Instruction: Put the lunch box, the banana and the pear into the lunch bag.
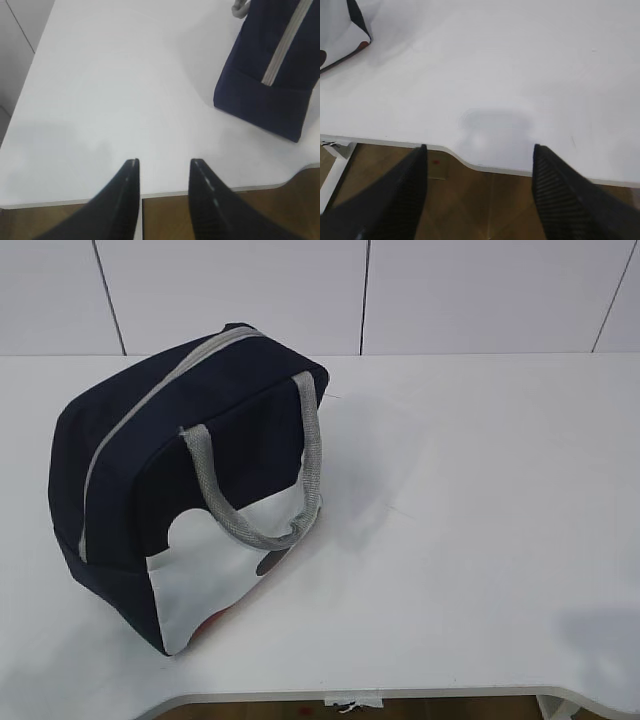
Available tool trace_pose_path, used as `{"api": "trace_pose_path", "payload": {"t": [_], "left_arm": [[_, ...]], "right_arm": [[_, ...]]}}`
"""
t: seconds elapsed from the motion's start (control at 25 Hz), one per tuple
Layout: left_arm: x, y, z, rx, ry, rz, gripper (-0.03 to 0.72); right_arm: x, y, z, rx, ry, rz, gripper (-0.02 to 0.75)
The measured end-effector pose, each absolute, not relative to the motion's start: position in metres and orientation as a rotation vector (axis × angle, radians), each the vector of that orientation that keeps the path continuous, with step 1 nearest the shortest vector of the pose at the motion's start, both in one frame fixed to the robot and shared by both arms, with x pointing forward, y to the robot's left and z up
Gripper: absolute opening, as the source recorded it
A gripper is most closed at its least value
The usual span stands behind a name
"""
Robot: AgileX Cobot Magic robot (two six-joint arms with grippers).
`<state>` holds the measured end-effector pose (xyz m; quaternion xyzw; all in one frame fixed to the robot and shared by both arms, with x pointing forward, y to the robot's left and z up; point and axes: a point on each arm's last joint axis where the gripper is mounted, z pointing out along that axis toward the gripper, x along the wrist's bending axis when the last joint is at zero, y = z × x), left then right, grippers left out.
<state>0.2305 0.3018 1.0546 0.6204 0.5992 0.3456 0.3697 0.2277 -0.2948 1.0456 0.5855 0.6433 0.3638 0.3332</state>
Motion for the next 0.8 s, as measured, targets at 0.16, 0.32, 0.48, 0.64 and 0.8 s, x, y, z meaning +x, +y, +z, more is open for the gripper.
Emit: {"api": "trace_pose_path", "payload": {"t": [0.16, 0.32, 0.48, 0.64, 0.8], "left_arm": [[0.2304, 0.3015, 1.0546, 1.568, 1.570, 0.906, 0.253], [0.2304, 0.3015, 1.0546, 1.566, 1.574, 0.908, 0.253], [0.2304, 0.3015, 1.0546, 1.566, 1.574, 0.908, 0.253], [0.2304, 0.3015, 1.0546, 1.566, 1.574, 0.908, 0.253], [0.2304, 0.3015, 1.0546, 1.566, 1.574, 0.908, 0.253]], "right_arm": [[0.2278, -0.2945, 1.0456, 1.553, 1.650, 0.934, 0.508], [0.2278, -0.2945, 1.0456, 1.553, 1.650, 0.934, 0.508], [0.2278, -0.2945, 1.0456, 1.553, 1.650, 0.934, 0.508], [0.2278, -0.2945, 1.0456, 1.553, 1.650, 0.934, 0.508], [0.2278, -0.2945, 1.0456, 1.553, 1.650, 0.934, 0.508]]}}
